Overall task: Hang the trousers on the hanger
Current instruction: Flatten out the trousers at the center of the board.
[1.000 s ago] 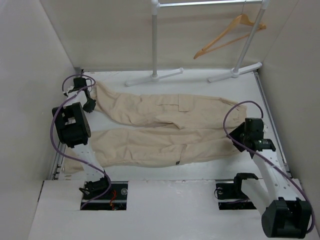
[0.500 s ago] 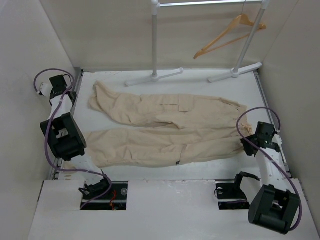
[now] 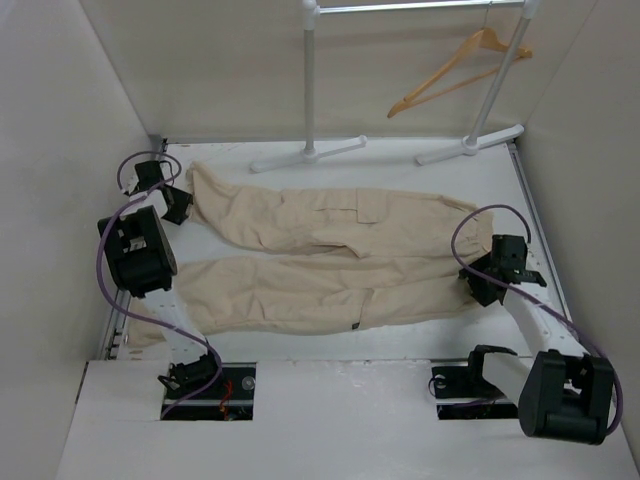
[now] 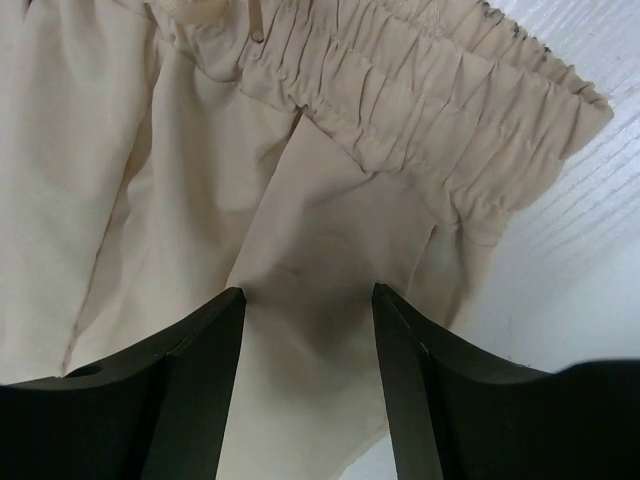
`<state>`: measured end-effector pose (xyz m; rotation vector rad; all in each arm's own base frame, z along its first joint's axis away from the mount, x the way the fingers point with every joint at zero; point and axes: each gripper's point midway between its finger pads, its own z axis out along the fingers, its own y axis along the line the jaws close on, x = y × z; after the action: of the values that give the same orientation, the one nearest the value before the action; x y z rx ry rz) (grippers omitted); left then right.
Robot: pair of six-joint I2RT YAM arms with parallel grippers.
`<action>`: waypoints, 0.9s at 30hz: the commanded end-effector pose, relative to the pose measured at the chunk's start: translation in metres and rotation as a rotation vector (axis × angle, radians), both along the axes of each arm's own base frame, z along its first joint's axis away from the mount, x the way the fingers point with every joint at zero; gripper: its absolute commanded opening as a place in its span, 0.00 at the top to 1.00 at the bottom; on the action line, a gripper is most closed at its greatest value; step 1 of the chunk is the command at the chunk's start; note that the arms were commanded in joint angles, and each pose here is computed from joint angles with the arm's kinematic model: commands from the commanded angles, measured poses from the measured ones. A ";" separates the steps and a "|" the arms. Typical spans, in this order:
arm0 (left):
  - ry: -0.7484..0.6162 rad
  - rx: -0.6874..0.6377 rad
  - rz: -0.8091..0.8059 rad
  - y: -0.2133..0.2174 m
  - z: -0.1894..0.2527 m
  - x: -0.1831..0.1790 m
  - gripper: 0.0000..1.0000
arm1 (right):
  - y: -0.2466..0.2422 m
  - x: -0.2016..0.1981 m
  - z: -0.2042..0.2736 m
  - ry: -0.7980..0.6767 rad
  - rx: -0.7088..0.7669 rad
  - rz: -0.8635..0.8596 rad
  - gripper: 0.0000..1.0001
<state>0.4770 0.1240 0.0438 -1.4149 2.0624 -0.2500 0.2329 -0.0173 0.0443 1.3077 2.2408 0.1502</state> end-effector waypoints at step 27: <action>0.016 0.115 0.282 0.068 0.034 -0.070 0.88 | -0.064 0.017 -0.008 -0.018 0.001 -0.342 0.51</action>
<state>0.4246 0.1883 0.0865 -1.5549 1.8250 -0.0613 0.2565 -0.0725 0.0303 1.6467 1.9987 0.1040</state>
